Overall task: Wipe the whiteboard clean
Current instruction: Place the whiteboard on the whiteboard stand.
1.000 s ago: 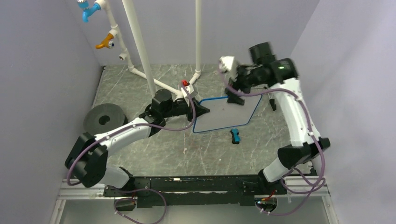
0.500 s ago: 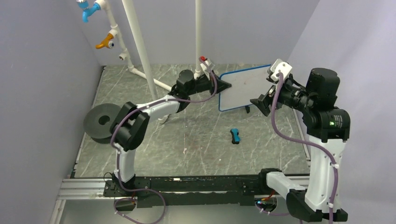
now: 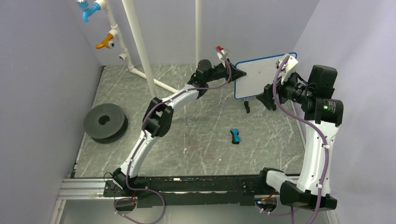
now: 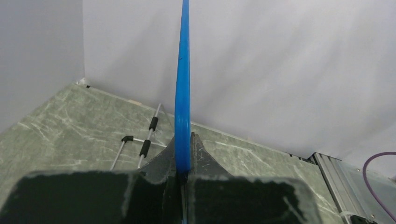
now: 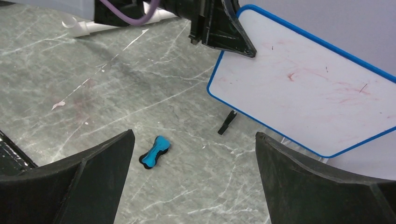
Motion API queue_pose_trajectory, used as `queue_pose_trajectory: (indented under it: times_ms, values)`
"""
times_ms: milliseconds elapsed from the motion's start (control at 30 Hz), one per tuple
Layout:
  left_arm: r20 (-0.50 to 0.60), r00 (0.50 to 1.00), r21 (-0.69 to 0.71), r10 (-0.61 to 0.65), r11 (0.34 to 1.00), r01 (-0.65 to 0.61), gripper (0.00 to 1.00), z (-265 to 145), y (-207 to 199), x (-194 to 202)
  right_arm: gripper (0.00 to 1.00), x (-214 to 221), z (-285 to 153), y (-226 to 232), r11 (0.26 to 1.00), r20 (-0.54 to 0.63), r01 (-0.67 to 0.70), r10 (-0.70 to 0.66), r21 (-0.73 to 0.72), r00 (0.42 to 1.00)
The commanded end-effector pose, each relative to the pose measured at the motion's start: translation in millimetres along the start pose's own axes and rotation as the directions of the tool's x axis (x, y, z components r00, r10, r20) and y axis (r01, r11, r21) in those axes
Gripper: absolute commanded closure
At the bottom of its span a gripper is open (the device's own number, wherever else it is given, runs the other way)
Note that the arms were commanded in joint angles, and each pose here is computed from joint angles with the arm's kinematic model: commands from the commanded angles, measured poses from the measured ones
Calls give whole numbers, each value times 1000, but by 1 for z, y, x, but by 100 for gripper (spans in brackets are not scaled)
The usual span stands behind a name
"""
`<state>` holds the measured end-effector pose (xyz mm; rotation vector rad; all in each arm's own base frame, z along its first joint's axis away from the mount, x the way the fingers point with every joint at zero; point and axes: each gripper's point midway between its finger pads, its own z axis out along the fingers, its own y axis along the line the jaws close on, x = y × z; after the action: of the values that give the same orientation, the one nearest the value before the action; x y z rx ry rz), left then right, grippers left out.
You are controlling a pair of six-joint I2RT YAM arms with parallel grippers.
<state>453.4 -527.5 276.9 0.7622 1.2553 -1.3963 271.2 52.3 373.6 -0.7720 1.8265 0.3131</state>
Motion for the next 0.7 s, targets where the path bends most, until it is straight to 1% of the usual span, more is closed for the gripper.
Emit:
queue_pose_trajectory:
  times_ms: [0,233,367,467,667]
  values:
    - [86,995,42,42,998,-45,100,18,-10,-27,0,-6,-1,-2,1000,45,-6,6,-5,999]
    - [61,998,6,20,1000,-20,100,20,11,7,0,-1,-1,-8,999,50,-44,44,-8,998]
    - [57,998,27,-7,1000,5,100,21,9,17,0,1,0,-10,998,53,-58,58,-11,997]
    - [72,997,56,-33,998,29,100,19,2,15,0,3,0,-10,998,55,-64,65,-13,996]
    - [123,991,73,-47,997,39,100,23,-13,-7,0,6,0,-9,997,55,-71,72,-16,996]
